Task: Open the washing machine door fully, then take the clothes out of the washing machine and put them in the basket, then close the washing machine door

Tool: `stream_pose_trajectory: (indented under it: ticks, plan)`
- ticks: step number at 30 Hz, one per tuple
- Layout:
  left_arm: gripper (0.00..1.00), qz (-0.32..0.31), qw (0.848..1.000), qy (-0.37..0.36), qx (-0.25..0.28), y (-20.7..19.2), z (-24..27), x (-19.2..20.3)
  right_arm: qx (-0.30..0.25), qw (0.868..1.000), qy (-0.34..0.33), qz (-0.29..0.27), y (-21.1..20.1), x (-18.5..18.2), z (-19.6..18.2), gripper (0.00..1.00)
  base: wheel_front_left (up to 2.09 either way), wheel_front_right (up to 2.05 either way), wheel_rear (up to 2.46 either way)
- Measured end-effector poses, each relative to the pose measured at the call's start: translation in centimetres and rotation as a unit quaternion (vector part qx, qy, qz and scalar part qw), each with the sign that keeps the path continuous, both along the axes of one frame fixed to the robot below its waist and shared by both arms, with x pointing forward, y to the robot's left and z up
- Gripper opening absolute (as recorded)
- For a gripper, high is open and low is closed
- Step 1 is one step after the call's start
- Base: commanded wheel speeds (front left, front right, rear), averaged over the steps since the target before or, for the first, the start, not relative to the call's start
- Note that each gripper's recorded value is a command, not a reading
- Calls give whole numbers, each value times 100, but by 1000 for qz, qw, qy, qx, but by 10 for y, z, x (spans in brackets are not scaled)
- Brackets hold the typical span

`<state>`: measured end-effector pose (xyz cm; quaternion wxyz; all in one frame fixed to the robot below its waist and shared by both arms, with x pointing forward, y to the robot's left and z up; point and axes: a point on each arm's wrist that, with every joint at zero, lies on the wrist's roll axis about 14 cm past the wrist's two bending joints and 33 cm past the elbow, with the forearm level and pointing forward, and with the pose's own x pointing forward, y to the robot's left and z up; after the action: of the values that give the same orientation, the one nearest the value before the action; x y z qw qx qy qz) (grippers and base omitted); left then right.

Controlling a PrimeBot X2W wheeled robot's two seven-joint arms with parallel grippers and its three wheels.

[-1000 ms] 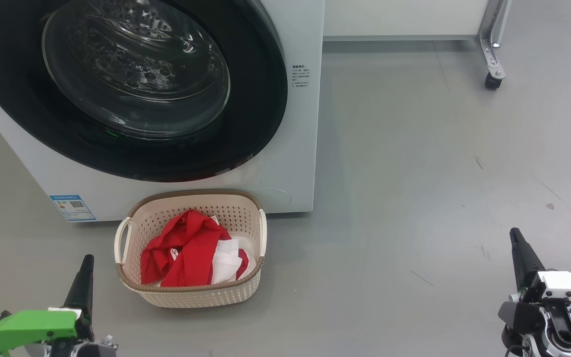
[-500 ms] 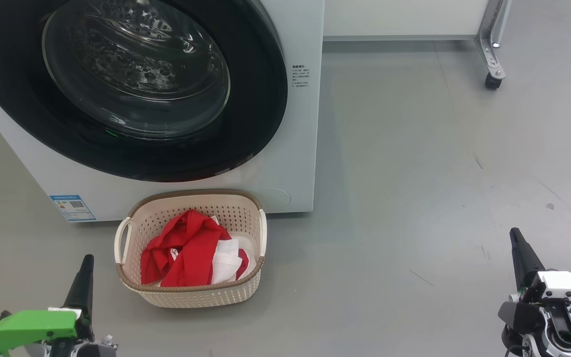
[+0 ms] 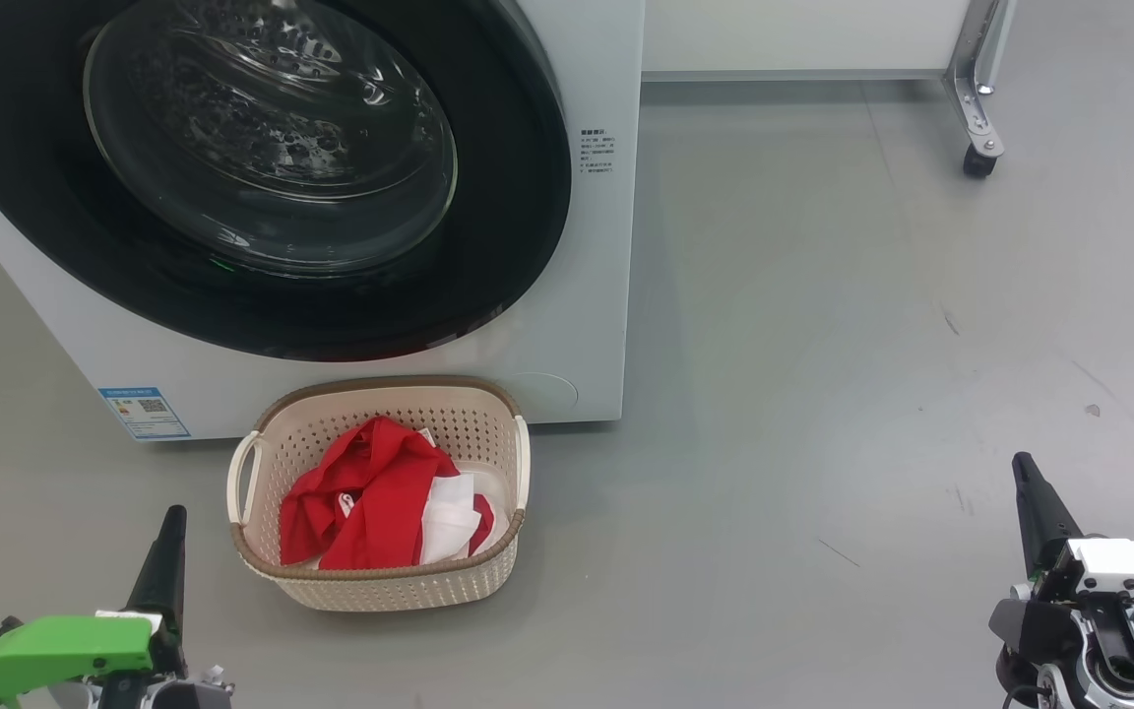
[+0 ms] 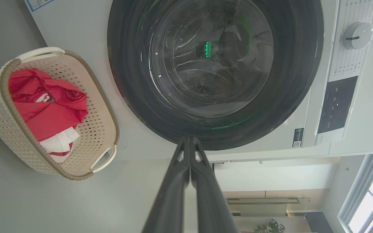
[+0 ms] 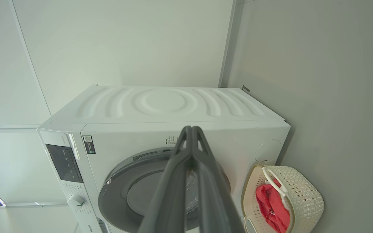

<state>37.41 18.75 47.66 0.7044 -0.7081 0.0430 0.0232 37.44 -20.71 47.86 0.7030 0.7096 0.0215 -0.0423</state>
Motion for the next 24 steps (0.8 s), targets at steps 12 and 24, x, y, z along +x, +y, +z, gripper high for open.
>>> stream_pose_trajectory:
  ticks: [12,24]
  plan:
    - [0,0,1000,0,0,0,0,0,0,1000,0,0,0,0,0,0,0,0,0]
    - [0,0,1000,0,0,0,0,0,0,1000,0,0,0,0,0,0,0,0,0]
